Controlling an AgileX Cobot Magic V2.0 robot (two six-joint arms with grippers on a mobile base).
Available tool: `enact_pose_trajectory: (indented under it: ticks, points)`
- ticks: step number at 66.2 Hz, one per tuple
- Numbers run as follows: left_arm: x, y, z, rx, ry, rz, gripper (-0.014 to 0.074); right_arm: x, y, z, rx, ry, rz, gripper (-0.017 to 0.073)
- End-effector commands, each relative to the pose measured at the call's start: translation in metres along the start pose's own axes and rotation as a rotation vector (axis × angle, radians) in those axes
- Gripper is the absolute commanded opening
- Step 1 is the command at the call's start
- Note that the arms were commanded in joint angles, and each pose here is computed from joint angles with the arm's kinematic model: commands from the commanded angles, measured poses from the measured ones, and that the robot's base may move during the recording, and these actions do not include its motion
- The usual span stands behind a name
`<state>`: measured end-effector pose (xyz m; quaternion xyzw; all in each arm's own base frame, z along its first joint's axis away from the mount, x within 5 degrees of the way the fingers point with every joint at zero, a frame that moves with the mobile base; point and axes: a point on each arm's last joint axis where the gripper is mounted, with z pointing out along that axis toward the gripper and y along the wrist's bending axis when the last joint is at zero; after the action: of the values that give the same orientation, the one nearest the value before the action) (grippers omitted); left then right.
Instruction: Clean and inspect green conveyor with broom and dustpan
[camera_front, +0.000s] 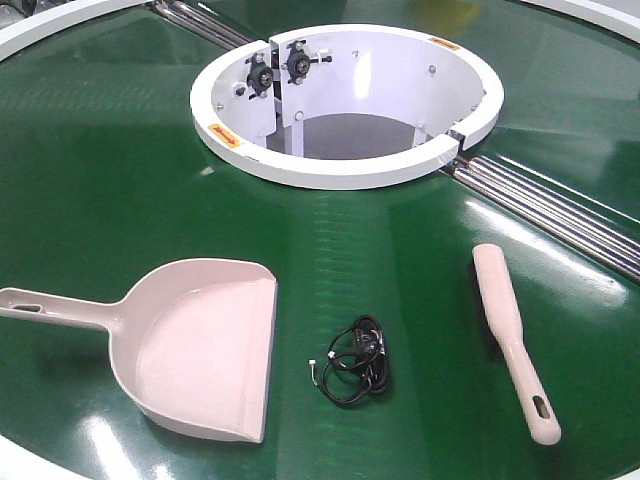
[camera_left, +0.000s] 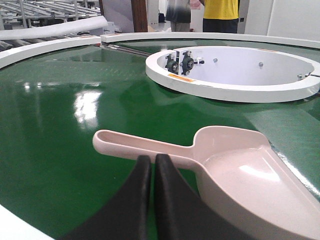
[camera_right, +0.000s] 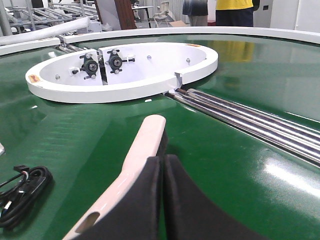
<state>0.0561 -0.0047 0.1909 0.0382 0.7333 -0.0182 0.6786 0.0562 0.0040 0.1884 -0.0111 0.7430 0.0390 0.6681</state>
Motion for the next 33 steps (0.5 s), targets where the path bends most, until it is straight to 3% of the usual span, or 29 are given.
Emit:
enact_pose_trajectory:
  ticks: [1, 33]
  points:
    - [0.0025, 0.0000, 0.0006, 0.000, -0.060, -0.003, -0.0006, -0.0009, 0.0001, -0.0001, -0.004, -0.073, -0.009, -0.0005]
    - [0.0025, 0.0000, 0.0006, 0.000, -0.060, -0.003, -0.0006, -0.0009, 0.0001, -0.0001, -0.004, -0.073, -0.009, -0.0005]
